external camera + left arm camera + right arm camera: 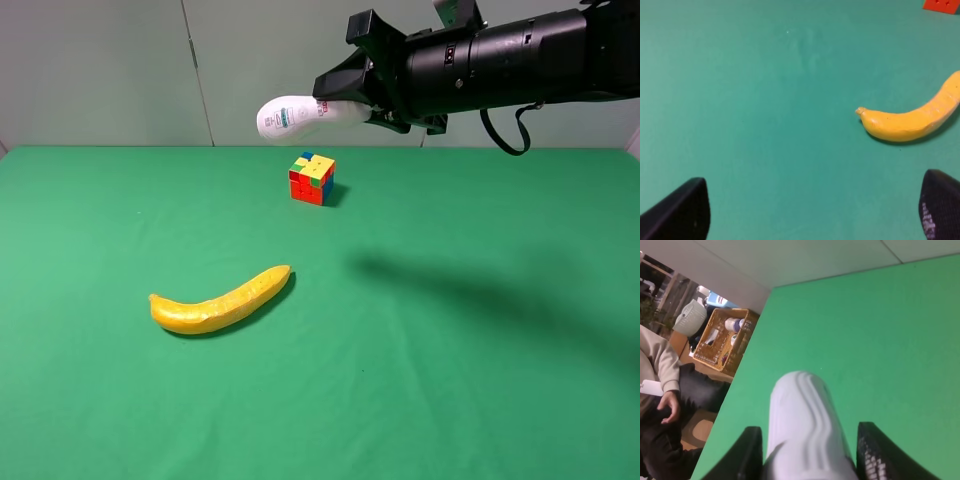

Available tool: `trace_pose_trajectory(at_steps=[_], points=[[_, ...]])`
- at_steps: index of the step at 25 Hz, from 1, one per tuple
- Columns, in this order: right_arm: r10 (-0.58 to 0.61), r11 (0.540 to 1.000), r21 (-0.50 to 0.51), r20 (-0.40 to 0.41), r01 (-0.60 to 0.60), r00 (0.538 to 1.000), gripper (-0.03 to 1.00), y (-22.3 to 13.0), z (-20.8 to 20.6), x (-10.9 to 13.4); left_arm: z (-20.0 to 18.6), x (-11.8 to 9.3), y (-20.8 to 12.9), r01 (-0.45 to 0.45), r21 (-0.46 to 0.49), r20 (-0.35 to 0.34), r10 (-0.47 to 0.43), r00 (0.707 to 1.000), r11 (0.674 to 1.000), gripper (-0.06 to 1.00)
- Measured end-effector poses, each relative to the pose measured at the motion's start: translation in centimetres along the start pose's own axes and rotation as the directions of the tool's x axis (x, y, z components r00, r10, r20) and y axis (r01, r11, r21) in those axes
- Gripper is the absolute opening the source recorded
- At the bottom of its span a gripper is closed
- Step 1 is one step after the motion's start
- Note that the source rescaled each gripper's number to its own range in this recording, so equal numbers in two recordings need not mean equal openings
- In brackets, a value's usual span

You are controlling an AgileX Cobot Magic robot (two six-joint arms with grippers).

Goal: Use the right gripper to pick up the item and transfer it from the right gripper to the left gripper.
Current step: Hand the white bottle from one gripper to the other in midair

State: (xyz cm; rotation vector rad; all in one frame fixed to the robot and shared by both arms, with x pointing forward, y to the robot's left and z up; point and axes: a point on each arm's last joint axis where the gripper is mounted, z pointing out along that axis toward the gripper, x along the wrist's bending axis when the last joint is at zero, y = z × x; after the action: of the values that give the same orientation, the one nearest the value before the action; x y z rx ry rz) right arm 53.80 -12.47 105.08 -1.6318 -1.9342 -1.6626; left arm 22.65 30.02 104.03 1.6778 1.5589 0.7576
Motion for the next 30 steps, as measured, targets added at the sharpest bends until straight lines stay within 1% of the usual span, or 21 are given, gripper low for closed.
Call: trace_pose_trajectory(at_steps=[9, 16, 21, 28, 30], points=[[-0.020, 0.999, 0.031, 0.012, 0.020, 1.000, 0.03, -0.28, 0.00, -0.11, 0.00, 0.00, 0.00, 0.000, 0.000, 0.000, 0.000, 1.000, 1.000, 0.78], [-0.024, 0.999, 0.046, -0.007, 0.024, 1.000, 0.03, -0.43, -0.01, 0.06, 0.00, 0.00, 0.00, 0.000, 0.000, 0.000, 0.000, 1.000, 1.000, 0.78], [-0.026, 0.998, 0.059, -0.024, 0.027, 0.999, 0.03, -0.55, -0.01, 0.21, -0.01, 0.26, 0.01, -0.025, 0.000, -0.029, 0.025, 0.999, 1.000, 0.78], [-0.025, 0.997, 0.067, -0.036, 0.028, 0.999, 0.03, -0.62, -0.02, 0.32, -0.01, 0.27, 0.01, -0.031, 0.000, -0.030, 0.031, 0.999, 1.000, 0.78], [-0.025, 0.997, 0.071, -0.042, 0.028, 0.999, 0.03, -0.66, -0.03, 0.37, -0.01, 0.37, 0.04, -0.047, -0.002, -0.041, 0.047, 0.998, 0.999, 0.78]])
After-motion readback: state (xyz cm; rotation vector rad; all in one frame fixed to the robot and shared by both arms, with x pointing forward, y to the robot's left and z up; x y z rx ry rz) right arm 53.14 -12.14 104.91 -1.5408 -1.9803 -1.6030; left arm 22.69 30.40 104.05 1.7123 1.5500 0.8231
